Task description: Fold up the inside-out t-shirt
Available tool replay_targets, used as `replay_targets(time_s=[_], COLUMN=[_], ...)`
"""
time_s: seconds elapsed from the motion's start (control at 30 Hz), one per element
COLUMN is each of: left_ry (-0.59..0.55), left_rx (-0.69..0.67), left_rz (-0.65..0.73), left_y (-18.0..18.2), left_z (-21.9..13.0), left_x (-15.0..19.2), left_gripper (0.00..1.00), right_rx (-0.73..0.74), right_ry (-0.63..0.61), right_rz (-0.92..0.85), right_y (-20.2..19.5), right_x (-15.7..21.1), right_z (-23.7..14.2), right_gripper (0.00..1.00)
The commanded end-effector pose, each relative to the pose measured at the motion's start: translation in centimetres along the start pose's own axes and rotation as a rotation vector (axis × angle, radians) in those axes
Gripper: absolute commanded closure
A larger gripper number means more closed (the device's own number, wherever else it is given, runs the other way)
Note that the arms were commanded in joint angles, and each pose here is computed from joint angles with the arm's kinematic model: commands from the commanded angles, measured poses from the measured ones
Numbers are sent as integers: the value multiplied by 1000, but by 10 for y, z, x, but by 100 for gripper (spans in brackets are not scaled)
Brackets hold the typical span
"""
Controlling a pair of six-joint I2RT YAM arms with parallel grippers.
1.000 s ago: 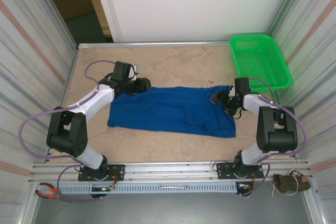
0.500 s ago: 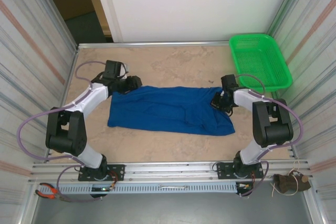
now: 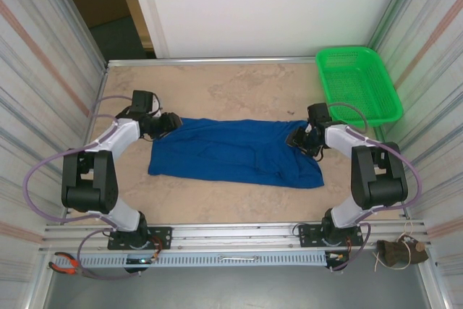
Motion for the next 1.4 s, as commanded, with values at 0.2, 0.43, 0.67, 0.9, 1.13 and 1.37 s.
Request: replay_targets(time_s=[0.2, 0.43, 0.67, 0.9, 1.13, 1.37], left_ry=[-24, 41, 119, 168, 68, 8], left_rx=[17, -5, -14, -49, -18, 10], left_rz=[35, 24, 8, 23, 69, 103], left_y=[-6, 5, 2, -18, -44, -48], left_z=[-13, 6, 33, 37, 9, -10], left_x=[-2, 12, 49, 97, 72, 22], left_gripper=[51, 50, 51, 51, 50, 46], right_rx=[153, 169, 124, 93, 54, 77], right_ry=[32, -1, -23, -75, -118, -136], right_rz=[-44, -16, 4, -23, -126, -211], right_y=[-9, -17, -17, -5, 35, 67], right_x=[22, 17, 0, -13, -3, 20], right_z=[17, 9, -20, -55, -91, -99], right_gripper=[60, 100, 100, 100, 100, 100])
Point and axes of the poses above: each hand's point on the last joint's axis, 136 mm out from that joint toward the fingers, its own z axis out along the fingers, its own y axis along the line the jaws close on, x = y × z, the point moved 4 cm from there along -z, back along the fingers, and after that the axes turned 11 degrees about z, right-handed, at the moved point
